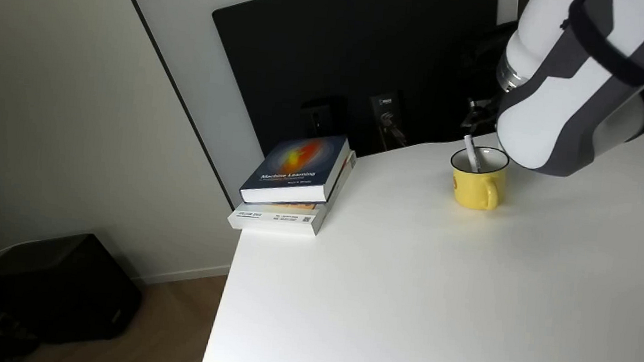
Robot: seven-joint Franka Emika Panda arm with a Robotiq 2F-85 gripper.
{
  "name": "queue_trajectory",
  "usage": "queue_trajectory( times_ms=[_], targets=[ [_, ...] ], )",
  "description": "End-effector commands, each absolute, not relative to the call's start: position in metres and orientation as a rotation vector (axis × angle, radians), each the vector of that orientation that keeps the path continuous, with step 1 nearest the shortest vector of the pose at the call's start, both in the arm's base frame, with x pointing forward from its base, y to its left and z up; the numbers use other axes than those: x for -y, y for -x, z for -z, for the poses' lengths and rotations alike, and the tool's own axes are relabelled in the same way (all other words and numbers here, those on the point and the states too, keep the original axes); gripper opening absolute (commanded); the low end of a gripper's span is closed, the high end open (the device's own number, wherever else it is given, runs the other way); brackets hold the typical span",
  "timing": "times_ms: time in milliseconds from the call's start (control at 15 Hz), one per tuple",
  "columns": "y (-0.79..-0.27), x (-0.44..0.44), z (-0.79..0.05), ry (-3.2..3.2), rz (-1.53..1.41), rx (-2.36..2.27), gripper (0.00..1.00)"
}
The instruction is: Put the marker in the mug
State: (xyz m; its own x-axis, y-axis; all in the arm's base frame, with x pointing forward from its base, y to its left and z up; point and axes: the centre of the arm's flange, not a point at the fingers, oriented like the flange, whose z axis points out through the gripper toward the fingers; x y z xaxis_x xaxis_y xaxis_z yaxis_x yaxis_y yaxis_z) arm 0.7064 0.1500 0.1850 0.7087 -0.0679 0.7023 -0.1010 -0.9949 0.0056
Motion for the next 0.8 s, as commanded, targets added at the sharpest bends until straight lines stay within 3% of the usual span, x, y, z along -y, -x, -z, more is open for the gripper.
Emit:
queue_trajectory(
  times_ms=[0,733],
  targets=[
    [-0.700,-0.126,-0.219,-2.897,-1.051,0.171,1.00],
    [-0.668,-0.083,-0.291,-3.253,-0.322,0.062,1.00]
  ],
)
